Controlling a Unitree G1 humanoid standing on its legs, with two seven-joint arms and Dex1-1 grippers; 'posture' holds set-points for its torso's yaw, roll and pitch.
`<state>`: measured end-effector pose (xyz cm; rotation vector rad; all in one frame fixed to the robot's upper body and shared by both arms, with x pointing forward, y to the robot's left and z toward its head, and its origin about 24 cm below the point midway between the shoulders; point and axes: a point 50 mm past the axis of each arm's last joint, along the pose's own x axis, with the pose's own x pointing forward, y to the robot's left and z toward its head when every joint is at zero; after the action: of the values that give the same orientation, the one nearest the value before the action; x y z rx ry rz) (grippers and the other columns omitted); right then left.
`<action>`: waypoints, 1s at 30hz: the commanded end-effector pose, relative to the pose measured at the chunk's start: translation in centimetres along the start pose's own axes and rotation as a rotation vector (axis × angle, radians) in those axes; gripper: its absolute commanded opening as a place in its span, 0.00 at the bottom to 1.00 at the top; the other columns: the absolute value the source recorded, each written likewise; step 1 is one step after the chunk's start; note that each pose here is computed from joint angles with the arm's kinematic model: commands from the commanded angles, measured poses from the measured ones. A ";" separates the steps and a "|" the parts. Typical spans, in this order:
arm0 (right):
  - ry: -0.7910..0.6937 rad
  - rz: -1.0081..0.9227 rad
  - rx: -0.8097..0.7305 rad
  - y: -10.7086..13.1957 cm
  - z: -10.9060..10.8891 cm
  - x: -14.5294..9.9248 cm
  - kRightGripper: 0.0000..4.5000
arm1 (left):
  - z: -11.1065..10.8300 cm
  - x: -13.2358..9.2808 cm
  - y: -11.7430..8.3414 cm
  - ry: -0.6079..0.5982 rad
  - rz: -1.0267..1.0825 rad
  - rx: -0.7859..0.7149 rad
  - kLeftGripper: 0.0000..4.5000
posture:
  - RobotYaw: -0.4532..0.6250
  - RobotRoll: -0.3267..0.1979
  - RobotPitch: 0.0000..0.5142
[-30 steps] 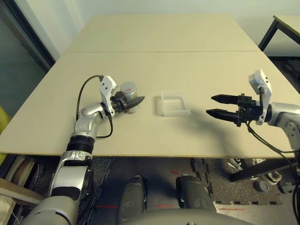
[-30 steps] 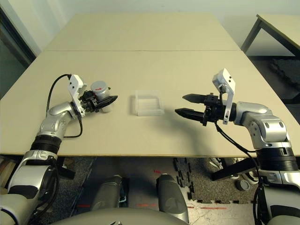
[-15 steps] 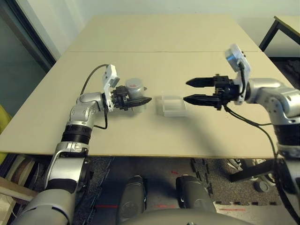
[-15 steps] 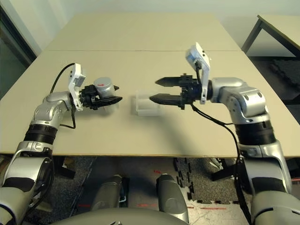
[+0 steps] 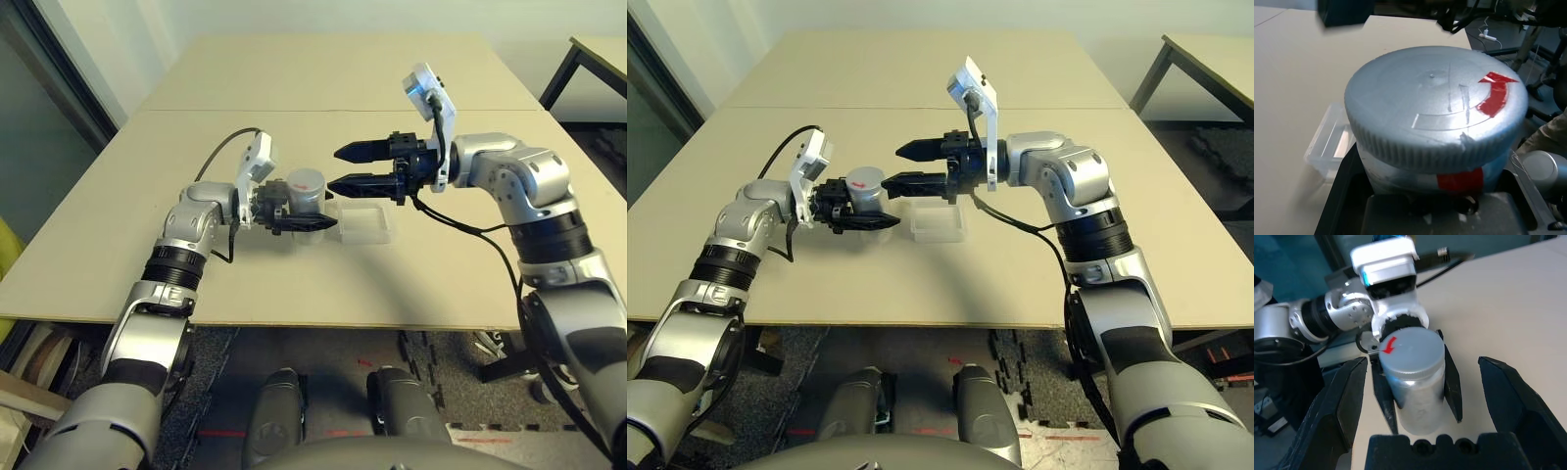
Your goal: Pour the medicine from the bottle into the box.
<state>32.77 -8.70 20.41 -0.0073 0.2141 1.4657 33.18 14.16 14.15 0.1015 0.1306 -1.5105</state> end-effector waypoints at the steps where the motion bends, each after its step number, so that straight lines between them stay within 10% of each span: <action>1: 0.017 0.011 -0.015 -0.1 0.2 0.7 1.00 | 0.3 0.4 -0.2 0.007 -0.023 0.025 0.61 | 0.33 0.62 0.03; 12: -0.009 0.061 -0.008 0.2 0.3 2.1 1.00 | 0.4 0.7 -0.5 -0.004 -0.030 0.029 0.61 | 0.34 0.62 0.04; 19: -0.023 0.089 -0.001 0.5 0.3 2.5 0.57 | 0.6 0.7 -0.5 -0.008 -0.028 0.032 0.61 | 0.34 0.62 0.04; 30: -0.053 0.366 -0.013 1.7 0.5 1.6 0.57 | 1.6 0.7 -1.1 -0.030 -0.079 0.054 0.61 | 0.36 0.62 0.03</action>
<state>32.39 -7.40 20.56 0.0278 0.1764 1.6475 32.25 12.76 15.27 0.1355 0.0817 -1.5976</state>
